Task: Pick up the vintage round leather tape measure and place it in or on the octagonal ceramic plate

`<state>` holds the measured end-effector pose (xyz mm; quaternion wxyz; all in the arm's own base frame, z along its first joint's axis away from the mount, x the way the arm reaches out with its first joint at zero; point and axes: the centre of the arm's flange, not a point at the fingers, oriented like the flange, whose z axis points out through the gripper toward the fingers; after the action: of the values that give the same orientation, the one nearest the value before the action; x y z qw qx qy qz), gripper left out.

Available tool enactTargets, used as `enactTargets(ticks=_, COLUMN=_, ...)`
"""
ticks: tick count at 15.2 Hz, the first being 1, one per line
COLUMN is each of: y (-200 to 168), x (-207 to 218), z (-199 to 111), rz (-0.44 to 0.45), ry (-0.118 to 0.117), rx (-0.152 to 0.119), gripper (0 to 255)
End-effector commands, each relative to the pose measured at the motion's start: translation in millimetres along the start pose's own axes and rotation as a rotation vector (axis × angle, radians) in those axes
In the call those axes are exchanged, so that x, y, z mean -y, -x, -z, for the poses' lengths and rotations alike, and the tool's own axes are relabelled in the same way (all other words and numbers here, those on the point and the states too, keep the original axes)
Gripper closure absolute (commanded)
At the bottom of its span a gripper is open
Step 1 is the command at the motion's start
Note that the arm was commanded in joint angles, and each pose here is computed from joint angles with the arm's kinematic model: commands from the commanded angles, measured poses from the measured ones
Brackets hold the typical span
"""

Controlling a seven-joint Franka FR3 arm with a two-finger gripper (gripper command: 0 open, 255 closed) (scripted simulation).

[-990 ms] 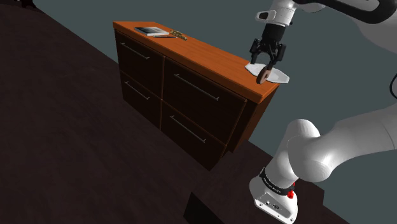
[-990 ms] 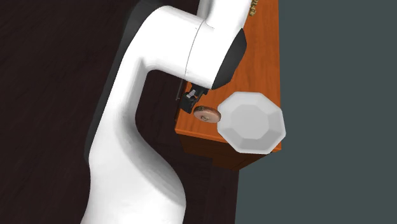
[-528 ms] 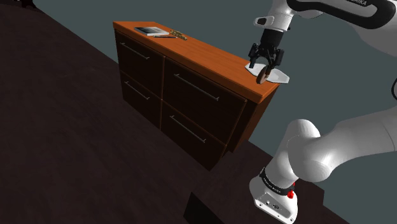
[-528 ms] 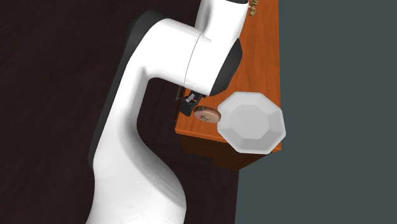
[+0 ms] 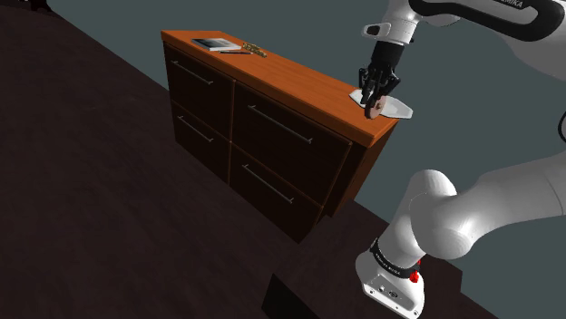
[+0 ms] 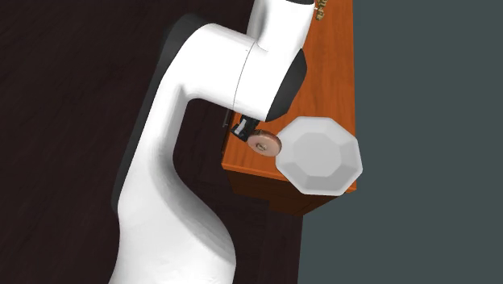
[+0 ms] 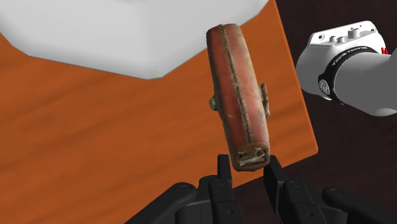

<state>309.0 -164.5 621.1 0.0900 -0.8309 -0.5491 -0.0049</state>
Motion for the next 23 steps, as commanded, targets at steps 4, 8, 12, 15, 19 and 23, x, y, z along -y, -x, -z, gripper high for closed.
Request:
enactTargets(ticks=4, y=0, x=0, z=0, rz=-0.001, ry=-0.001, rx=0.001, gripper=255)
enactTargets(ticks=8, y=-1, x=2, z=15, rz=-0.001, ry=-0.001, rx=0.001, gripper=255)
enactTargets(ticks=12, y=-3, x=5, z=36, rz=-0.001, ry=-0.001, rx=0.001, gripper=255)
enactTargets(ticks=15, y=-5, x=7, z=52, rz=-0.001, ry=-0.001, rx=0.001, gripper=255)
enactTargets(ticks=19, y=-7, x=11, z=72, rz=-0.001, ry=-0.001, rx=0.001, gripper=255)
enactTargets(ticks=23, y=3, x=6, z=87, rz=-0.001, ry=-0.001, rx=0.001, gripper=255)
